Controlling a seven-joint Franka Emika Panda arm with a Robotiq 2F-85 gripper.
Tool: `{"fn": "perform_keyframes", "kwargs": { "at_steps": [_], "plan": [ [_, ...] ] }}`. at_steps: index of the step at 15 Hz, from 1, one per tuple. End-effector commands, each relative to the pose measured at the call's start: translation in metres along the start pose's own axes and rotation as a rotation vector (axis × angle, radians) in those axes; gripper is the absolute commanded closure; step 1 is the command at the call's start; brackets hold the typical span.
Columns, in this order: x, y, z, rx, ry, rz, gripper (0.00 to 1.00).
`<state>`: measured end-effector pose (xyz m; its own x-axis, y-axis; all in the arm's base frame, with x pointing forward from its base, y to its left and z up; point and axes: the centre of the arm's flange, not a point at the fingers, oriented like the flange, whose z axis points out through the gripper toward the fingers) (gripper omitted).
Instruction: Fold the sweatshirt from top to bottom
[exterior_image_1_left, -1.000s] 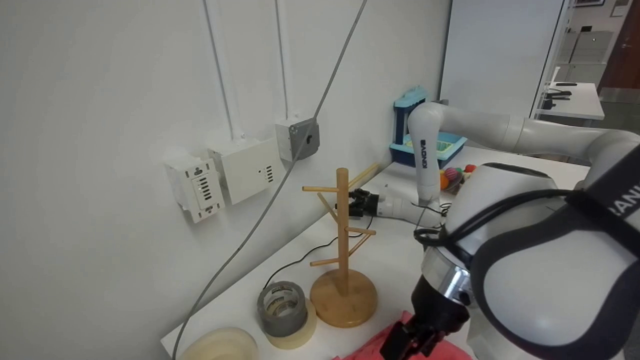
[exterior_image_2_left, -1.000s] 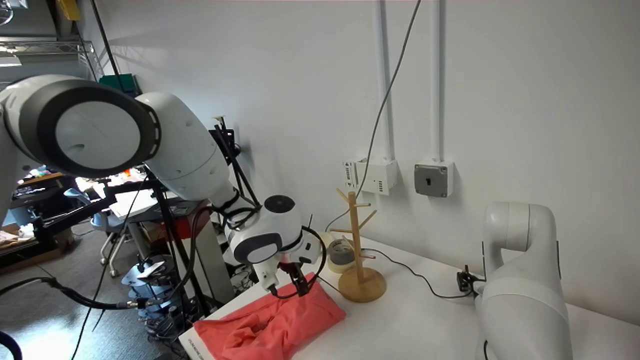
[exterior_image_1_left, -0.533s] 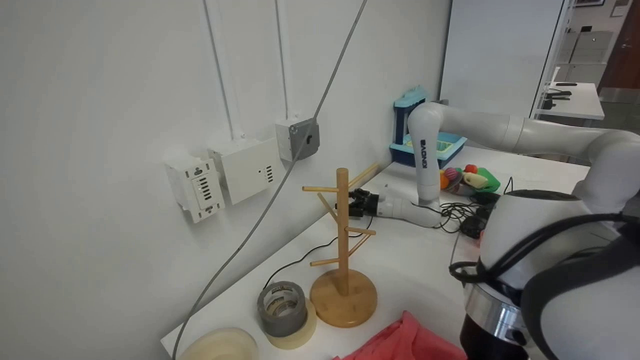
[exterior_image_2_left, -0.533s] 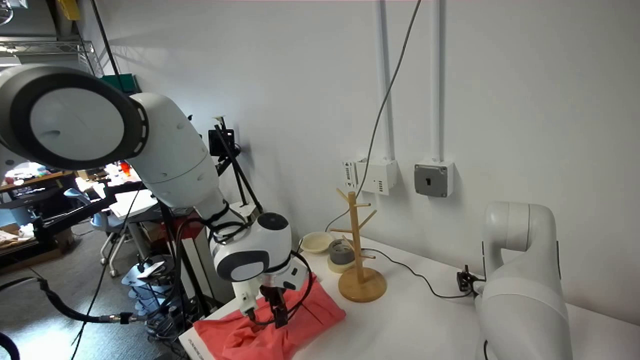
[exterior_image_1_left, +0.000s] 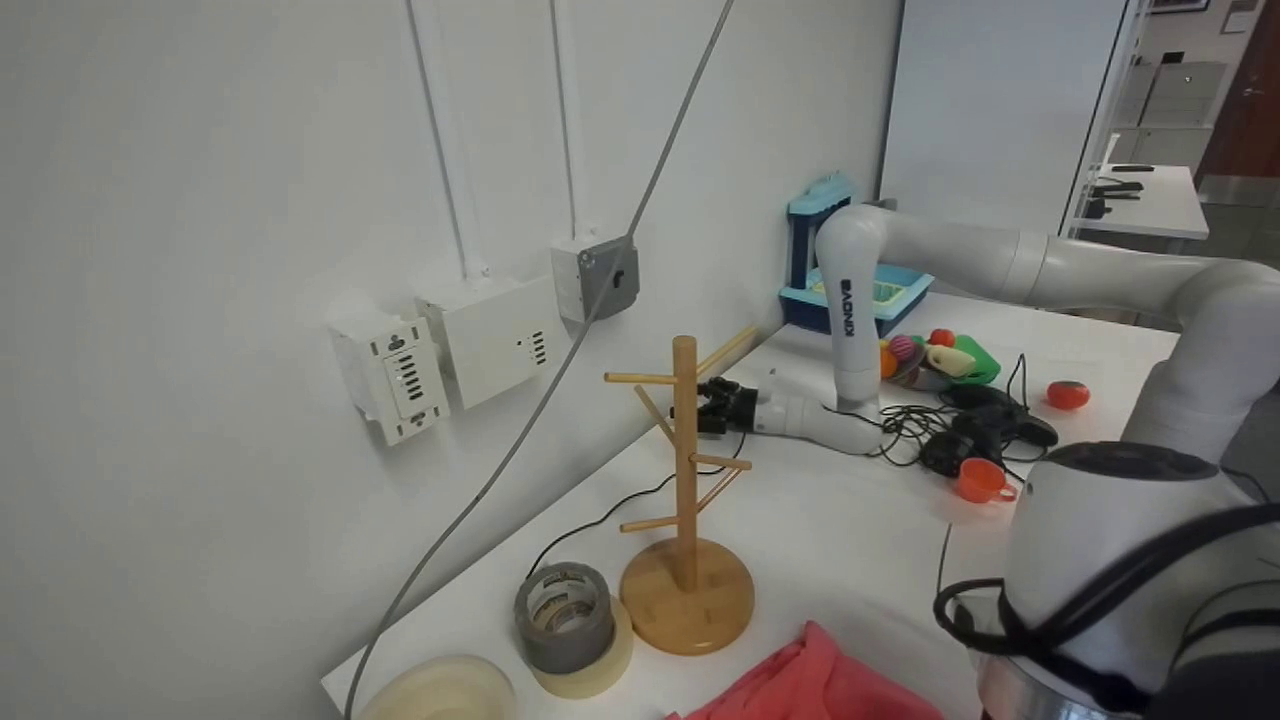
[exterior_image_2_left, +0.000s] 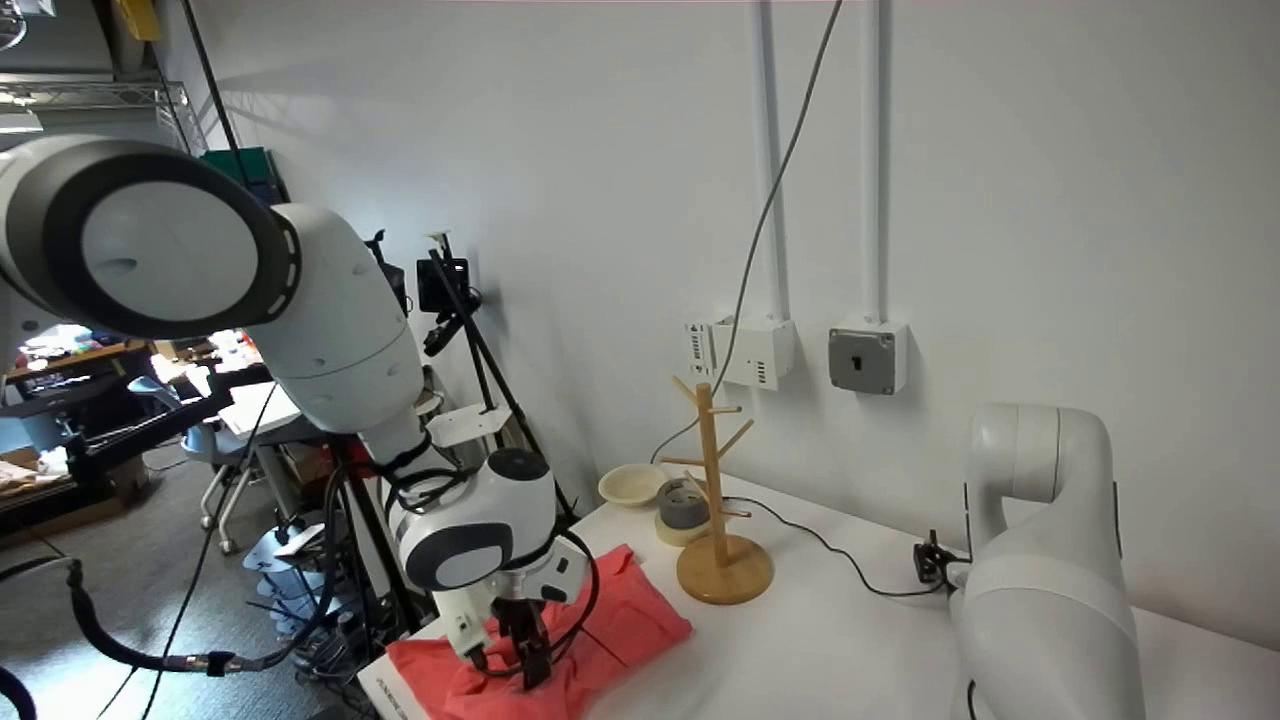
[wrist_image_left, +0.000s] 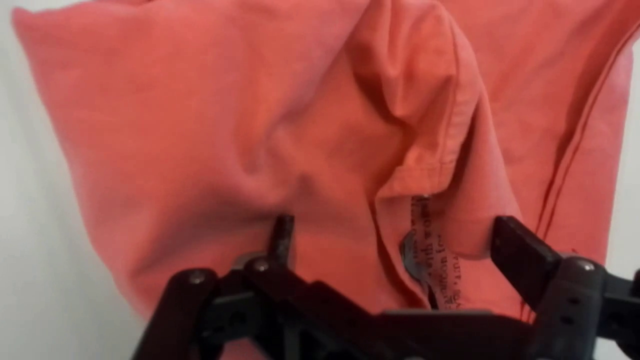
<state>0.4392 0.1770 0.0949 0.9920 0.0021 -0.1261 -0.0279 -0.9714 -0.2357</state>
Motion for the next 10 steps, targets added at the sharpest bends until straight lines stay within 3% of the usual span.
{"fn": "perform_keyframes", "kwargs": {
  "at_steps": [1,6,10],
  "plan": [
    [-0.002,0.006,0.026,-0.042,0.027,-0.083,0.00],
    [0.006,0.040,0.058,-0.166,0.026,-0.178,0.00],
    [0.025,0.083,0.055,-0.294,0.044,-0.210,0.00]
  ]
}}
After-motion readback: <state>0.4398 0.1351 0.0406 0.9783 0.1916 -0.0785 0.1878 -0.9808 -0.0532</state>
